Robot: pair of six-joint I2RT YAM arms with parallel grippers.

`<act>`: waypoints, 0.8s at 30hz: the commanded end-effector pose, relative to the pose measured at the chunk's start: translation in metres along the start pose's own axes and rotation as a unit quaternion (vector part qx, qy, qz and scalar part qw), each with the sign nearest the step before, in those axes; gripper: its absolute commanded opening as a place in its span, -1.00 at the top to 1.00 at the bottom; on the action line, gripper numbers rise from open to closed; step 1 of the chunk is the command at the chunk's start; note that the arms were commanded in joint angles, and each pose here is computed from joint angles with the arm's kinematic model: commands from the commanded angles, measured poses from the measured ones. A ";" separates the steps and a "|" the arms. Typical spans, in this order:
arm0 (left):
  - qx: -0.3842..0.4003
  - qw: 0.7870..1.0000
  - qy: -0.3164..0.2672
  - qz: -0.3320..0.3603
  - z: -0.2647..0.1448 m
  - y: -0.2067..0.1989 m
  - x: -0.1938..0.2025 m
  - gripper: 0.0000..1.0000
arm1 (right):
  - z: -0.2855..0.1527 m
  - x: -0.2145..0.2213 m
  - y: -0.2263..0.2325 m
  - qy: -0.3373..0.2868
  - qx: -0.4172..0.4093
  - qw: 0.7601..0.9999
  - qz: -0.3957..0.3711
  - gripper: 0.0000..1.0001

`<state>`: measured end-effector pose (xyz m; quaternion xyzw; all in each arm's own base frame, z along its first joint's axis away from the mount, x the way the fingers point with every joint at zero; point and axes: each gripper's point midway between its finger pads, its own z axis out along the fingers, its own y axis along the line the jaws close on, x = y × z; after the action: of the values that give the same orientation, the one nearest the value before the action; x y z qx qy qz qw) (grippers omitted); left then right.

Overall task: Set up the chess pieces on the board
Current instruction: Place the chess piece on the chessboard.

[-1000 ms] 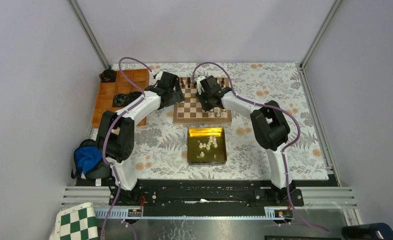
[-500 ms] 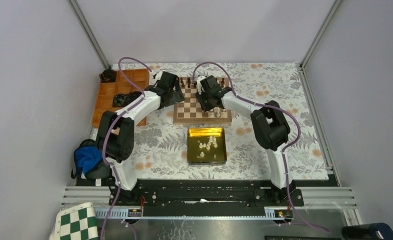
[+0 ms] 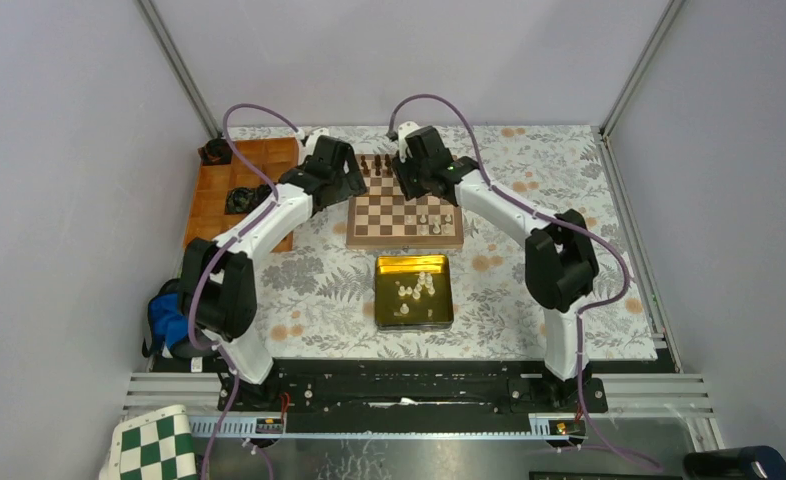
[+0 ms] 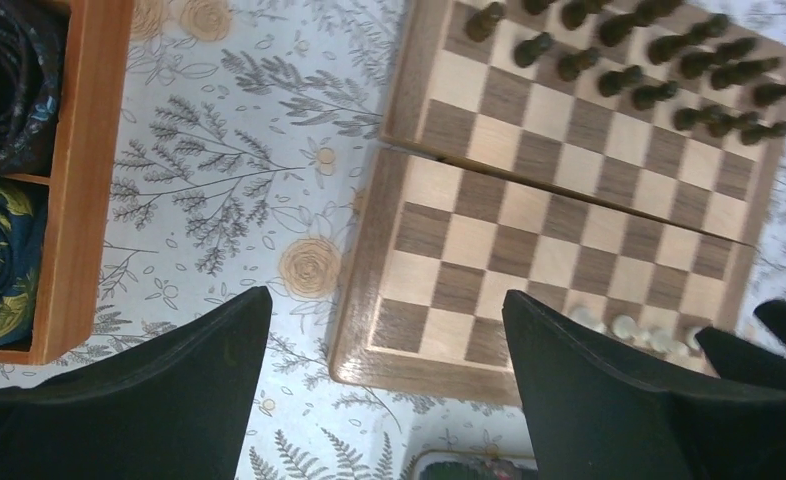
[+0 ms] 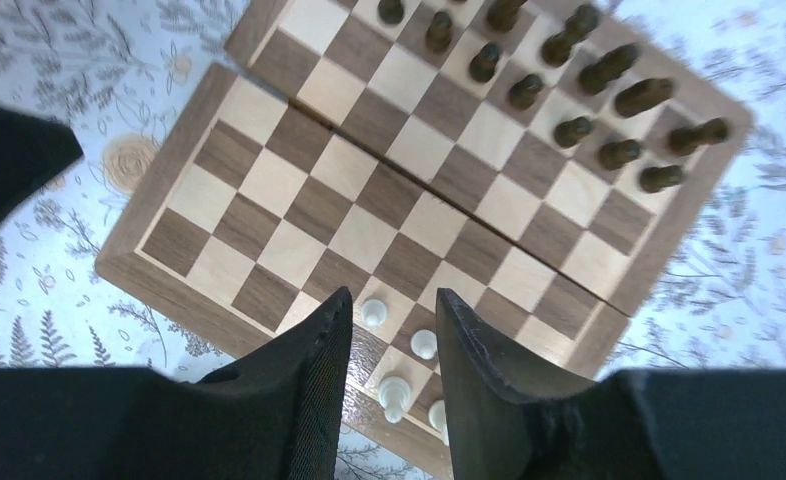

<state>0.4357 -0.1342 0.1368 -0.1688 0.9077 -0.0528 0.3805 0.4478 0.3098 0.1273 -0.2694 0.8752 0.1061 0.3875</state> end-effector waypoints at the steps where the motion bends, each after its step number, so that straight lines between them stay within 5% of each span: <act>1: 0.060 0.997 -0.043 0.036 -0.035 -0.033 -0.014 -0.85 | -0.057 -0.054 -0.022 -0.079 0.050 0.995 0.029 0.11; 11: 0.192 0.964 -0.024 0.185 -0.087 -0.114 0.058 -0.79 | -0.109 -0.027 -0.099 -0.129 0.167 0.965 0.157 -0.08; 24: 0.240 0.923 0.047 0.297 -0.091 -0.115 0.156 -0.57 | -0.128 0.028 -0.148 -0.141 0.209 0.936 0.247 -0.08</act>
<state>0.3035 -0.2827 0.1160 0.1619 0.9125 -0.1417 0.3478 0.4258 0.1224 0.1686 0.0312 0.8805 0.0268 0.4722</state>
